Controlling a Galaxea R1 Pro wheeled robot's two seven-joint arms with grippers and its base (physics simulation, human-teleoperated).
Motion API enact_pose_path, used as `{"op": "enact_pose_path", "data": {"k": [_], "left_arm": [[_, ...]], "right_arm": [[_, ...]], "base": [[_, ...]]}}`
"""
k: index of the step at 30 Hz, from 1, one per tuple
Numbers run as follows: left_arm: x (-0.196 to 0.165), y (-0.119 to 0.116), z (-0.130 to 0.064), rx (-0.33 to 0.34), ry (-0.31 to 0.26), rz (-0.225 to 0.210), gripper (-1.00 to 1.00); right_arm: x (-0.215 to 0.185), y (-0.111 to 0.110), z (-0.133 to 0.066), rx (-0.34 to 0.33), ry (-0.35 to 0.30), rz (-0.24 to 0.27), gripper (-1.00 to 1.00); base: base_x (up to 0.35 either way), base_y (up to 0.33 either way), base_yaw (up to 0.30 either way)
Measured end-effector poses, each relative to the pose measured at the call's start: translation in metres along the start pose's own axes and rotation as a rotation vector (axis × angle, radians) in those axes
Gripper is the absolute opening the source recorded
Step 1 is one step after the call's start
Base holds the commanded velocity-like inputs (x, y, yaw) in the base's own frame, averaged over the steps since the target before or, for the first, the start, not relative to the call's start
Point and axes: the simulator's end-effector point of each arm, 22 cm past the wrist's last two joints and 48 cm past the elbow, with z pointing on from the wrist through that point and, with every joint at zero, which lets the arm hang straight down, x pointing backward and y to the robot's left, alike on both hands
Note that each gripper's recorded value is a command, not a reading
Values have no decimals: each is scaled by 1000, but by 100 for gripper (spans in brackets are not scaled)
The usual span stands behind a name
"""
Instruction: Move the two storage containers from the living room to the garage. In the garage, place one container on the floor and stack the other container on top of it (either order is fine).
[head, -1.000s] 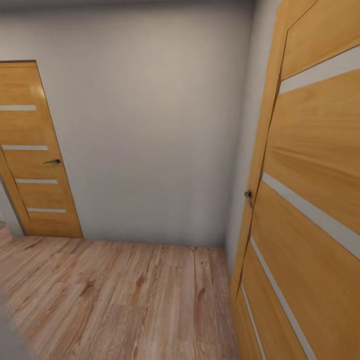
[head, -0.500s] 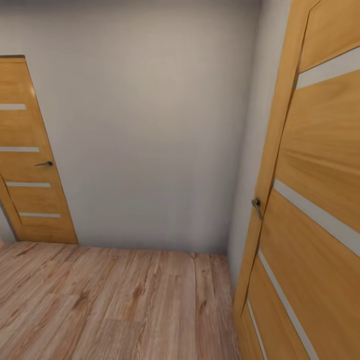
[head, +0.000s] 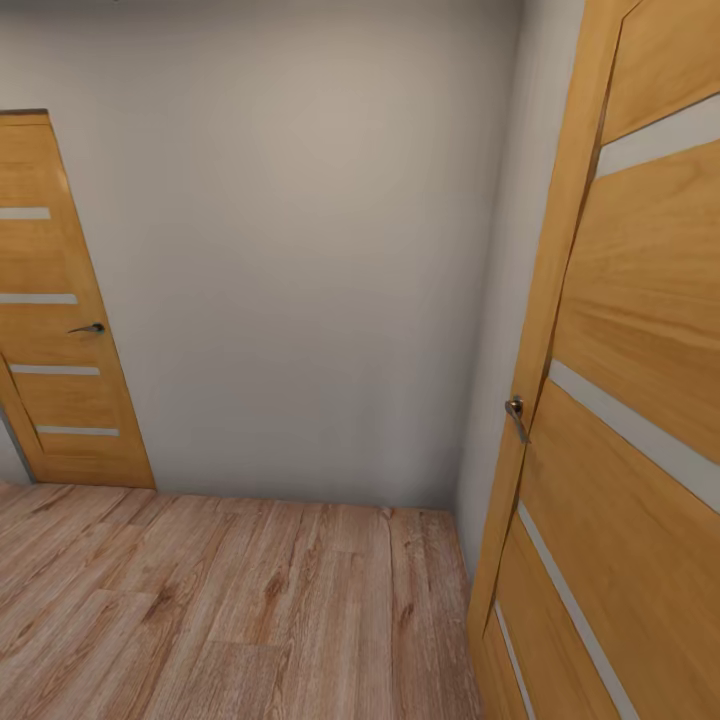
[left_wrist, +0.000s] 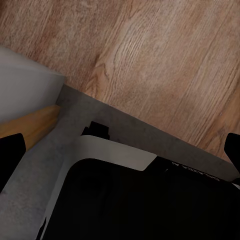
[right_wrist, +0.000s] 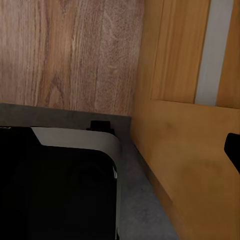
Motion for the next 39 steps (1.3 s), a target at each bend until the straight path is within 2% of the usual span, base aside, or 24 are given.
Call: {"op": "enact_pose_path", "data": {"k": [29,39], "left_arm": [[1,-3,0,4,2,1,100],[0,0,0,0,-1,0,100]], "right_arm": [[0,-3,0,4,0,-1,100],[0,-4,0,6,-2,0,100]], "base": [[2,34,17],[255,0,0]]}}
